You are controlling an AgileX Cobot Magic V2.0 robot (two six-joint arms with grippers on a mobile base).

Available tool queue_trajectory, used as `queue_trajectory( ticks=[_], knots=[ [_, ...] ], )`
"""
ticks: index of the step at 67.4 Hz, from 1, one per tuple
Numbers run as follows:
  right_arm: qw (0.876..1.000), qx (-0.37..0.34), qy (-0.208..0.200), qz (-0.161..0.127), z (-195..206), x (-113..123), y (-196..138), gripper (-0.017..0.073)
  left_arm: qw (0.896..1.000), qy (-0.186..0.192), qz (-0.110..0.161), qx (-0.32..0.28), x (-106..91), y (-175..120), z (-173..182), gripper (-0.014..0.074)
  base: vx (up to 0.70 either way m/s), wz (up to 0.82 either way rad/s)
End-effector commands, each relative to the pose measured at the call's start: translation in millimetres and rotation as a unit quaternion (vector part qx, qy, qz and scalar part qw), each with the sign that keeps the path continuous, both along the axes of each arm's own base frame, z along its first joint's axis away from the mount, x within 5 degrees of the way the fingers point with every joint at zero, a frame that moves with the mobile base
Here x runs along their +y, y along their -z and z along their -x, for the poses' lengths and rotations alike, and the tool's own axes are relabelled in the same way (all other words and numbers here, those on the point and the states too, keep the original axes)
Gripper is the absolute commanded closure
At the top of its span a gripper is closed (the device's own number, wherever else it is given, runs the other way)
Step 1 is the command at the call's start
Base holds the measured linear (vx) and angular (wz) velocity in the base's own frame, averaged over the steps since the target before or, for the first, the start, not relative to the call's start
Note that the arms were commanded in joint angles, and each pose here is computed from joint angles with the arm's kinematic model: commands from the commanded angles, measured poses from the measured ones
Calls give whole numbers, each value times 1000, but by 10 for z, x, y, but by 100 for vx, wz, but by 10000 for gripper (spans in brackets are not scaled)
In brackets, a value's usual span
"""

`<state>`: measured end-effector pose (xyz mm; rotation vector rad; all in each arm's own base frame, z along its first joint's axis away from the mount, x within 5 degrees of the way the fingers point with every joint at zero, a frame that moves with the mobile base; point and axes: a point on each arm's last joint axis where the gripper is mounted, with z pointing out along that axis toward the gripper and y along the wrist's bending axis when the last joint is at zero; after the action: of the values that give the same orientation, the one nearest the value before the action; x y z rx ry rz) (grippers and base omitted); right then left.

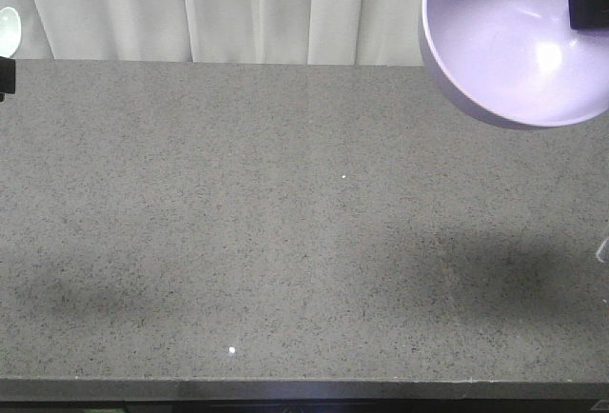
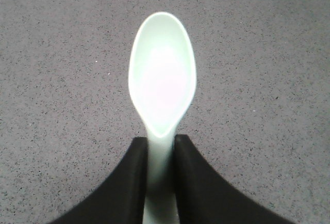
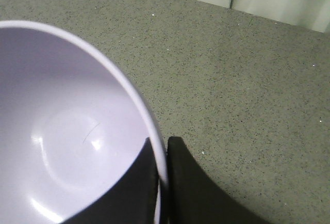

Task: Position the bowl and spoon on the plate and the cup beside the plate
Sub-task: 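Lift the lavender bowl up with the right gripper, then turn the base away from the counter holding spoon and bowl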

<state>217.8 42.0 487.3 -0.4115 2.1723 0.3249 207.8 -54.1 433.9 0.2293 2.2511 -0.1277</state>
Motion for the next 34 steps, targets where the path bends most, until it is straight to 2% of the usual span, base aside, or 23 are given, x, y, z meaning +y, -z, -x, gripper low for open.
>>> queue_trajectory(
  ticks=[1, 34],
  knots=[
    [999, -52, 9, -16, 68, -10, -167, 564, 999, 1, 19, -48, 0, -163, 48, 601, 0, -2],
    [999, -52, 9, -16, 68, -10, -167, 564, 999, 1, 19, -48, 0, -163, 48, 601, -1, -5]
  ],
)
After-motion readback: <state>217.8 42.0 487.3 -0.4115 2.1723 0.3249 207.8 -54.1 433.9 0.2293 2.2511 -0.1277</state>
